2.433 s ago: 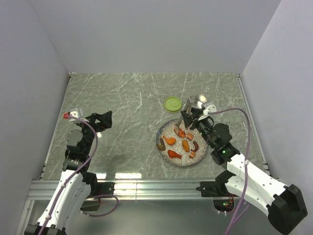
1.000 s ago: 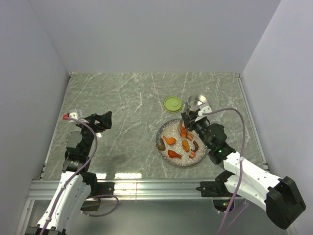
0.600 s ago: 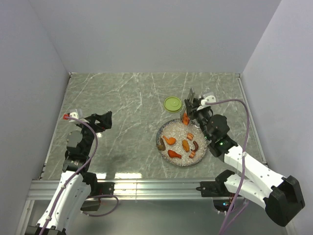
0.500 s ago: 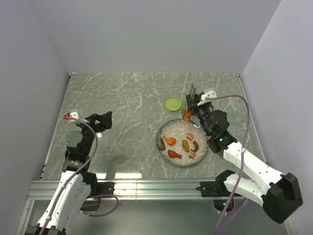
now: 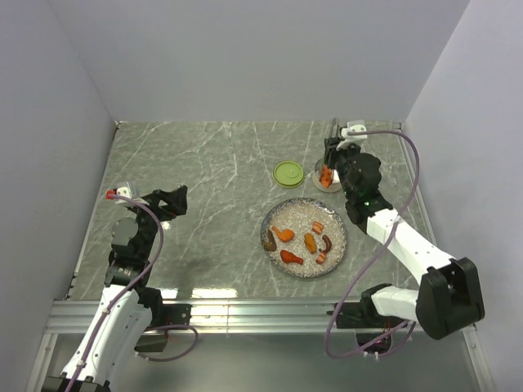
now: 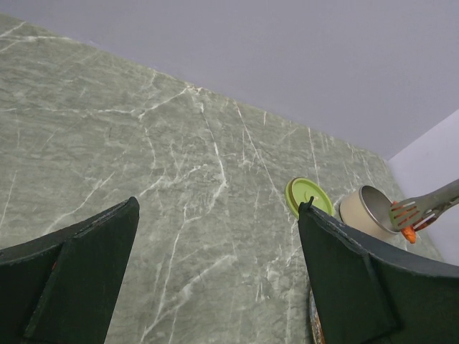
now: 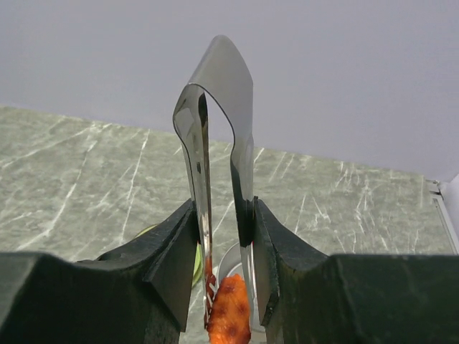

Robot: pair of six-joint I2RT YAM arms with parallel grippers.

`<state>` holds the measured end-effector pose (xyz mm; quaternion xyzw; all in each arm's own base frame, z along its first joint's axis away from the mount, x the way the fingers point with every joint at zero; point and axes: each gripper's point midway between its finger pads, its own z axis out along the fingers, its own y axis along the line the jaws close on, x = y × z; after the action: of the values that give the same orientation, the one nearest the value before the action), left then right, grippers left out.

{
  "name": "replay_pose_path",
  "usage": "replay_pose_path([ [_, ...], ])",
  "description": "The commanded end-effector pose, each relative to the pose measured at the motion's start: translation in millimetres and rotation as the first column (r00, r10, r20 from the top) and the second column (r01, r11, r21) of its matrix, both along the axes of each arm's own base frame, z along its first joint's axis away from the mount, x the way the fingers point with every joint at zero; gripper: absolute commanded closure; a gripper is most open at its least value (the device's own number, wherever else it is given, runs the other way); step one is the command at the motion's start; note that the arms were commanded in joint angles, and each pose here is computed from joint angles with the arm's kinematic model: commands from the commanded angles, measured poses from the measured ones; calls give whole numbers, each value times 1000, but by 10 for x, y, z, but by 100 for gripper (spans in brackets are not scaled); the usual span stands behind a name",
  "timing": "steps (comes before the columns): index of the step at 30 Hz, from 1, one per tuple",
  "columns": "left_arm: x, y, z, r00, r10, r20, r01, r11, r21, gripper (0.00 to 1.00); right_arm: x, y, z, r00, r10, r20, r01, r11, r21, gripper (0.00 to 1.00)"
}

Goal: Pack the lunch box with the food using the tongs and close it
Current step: Place the food into the lunch box

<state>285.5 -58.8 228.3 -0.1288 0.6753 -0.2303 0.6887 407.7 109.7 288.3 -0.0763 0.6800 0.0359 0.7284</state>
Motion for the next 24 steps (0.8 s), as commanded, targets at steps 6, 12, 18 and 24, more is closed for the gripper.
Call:
replay_pose_path([
  [6,14,-17,99,999,-11,43,11,1000,-3,1,266,-123,454,995,-29,92,29,1000,0,82],
  [12,19,-21,94,999,-13,40,13,1000,-4,1,432,-172,359,997,-47,54,48,999,-15,78],
  [18,19,-23,86,999,-14,39,14,1000,-2,1,548,-185,311,997,-59,39,60,998,-19,67],
  [24,21,-23,94,999,-14,40,14,1000,-2,1,592,-206,345,996,-73,47,74,997,-23,52],
])
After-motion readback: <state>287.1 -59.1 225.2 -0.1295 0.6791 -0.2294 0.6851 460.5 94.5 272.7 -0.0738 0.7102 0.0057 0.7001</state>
